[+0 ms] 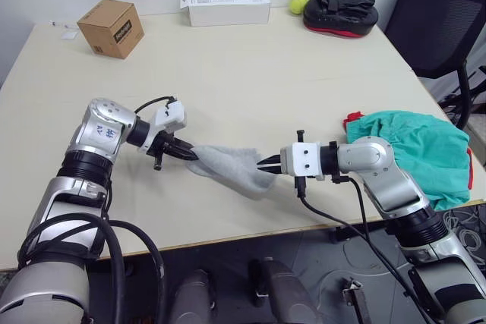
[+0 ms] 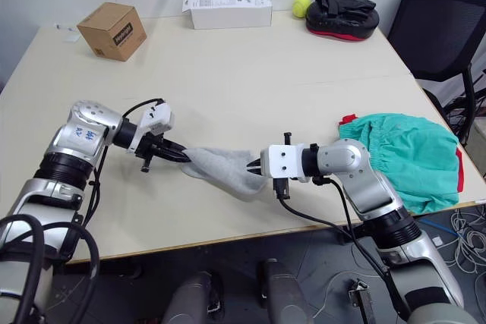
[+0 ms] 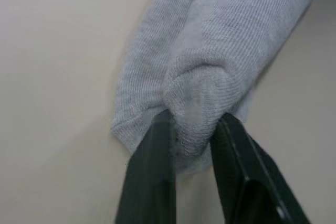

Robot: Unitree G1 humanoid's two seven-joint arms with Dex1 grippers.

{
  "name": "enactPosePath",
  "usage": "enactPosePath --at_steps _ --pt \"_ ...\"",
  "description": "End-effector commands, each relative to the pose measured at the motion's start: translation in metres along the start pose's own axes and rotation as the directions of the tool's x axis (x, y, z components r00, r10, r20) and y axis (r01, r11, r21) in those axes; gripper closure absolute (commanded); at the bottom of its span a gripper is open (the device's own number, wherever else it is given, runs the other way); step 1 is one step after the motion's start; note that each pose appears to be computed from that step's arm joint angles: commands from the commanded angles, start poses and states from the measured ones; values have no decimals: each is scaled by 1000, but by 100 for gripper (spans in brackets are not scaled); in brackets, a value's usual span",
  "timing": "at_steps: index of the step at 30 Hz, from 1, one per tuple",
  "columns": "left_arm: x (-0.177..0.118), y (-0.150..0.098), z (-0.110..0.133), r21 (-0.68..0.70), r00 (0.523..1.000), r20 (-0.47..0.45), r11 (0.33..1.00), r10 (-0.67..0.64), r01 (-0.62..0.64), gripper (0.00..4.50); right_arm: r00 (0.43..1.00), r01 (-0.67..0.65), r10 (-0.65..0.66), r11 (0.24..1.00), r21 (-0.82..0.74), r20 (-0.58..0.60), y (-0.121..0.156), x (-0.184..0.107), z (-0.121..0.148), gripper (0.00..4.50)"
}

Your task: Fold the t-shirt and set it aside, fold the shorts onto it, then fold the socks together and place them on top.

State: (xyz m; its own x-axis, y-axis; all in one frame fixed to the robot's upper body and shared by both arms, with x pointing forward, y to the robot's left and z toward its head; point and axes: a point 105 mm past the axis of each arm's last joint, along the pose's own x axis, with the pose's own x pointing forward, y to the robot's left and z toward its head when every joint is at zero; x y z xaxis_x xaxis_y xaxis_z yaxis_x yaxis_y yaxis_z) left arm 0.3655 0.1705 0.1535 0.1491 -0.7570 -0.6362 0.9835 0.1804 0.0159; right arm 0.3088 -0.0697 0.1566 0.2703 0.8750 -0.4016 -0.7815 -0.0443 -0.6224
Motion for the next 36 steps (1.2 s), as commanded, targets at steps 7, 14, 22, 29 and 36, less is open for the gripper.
enactPosePath --at_steps 7,14,22,29,36 --pt "-20 1 6 -278 999 10 960 -36 38 449 999 36 -36 998 -56 12 -5 -7 8 424" --pt "-16 -5 -3 -402 996 -12 912 -93 80 426 999 40 -40 997 -59 6 -3 -8 6 424" --pt "-31 -4 -6 -258 995 -83 965 -59 36 198 998 60 -61 996 -58 -5 -4 0 3 424" --pt "-43 -10 26 92 999 36 995 35 -38 139 998 46 -45 999 -27 32 -2 16 11 437" --pt "-17 -31 40 167 991 132 986 4 -26 293 997 62 -62 998 -4 55 -6 41 20 450"
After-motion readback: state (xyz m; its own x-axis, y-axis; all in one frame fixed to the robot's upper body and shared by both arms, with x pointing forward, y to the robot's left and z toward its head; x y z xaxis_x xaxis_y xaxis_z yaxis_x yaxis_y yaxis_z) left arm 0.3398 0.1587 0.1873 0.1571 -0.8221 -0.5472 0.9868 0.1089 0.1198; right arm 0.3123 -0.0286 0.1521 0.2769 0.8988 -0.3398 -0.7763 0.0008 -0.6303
